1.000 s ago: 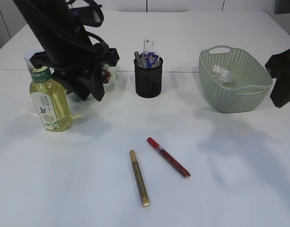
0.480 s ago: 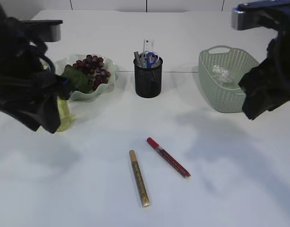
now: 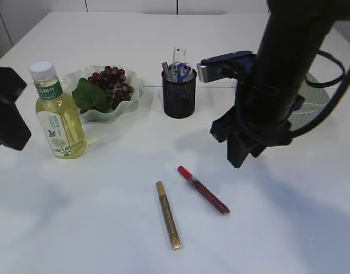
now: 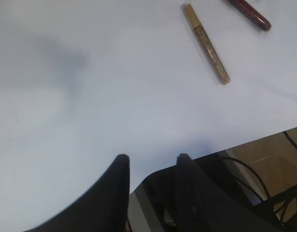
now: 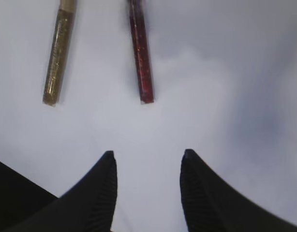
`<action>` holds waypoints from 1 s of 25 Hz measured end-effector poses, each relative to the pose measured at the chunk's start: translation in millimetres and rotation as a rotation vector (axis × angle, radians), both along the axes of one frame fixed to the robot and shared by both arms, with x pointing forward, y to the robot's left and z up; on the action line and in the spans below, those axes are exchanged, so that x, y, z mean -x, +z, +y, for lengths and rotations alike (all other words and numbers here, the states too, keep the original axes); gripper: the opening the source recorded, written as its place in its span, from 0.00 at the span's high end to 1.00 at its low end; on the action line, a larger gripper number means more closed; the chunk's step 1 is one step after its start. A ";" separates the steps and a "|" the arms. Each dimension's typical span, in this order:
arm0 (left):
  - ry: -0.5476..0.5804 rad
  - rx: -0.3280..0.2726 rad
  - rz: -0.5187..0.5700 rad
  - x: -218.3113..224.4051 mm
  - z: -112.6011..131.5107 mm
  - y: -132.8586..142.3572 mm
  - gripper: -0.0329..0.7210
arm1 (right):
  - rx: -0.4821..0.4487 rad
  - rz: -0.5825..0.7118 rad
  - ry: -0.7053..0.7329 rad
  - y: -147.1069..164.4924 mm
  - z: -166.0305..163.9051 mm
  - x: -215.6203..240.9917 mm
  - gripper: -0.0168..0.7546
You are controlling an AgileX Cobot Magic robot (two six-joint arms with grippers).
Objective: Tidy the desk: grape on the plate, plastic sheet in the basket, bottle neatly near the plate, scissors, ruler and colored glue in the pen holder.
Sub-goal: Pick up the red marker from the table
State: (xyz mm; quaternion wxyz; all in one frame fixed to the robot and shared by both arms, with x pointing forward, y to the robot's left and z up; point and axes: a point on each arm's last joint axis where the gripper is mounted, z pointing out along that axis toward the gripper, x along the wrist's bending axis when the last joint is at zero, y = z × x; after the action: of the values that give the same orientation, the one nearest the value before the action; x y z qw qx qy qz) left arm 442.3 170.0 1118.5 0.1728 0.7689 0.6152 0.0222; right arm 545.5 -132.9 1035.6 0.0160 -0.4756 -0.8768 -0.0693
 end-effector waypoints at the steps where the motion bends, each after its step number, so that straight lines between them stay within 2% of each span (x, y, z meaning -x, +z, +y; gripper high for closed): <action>1: 0.000 0.005 -0.009 2.4 1.5 2.9 0.64 | 0.004 0.009 0.006 -4.7 6.1 -3.0 0.52; 6: 0.002 0.022 -0.034 8.9 5.4 10.4 0.64 | 0.052 0.019 0.070 -24.7 33.5 -12.7 0.52; 13: 0.001 0.036 -0.054 13.9 8.3 16.0 0.64 | 0.126 0.025 0.094 -49.8 41.7 -29.8 0.52; 25: 0.001 0.034 -0.055 14.3 8.7 16.3 0.64 | 0.100 0.026 0.083 -79.8 51.5 -41.7 0.52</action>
State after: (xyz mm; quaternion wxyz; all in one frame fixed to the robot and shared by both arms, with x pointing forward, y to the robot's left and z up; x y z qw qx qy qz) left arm 428.0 178.7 1134.8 0.2025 0.7645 0.6111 0.0329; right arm 587.2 -81.5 955.8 0.0066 -0.4397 -0.8979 -0.0186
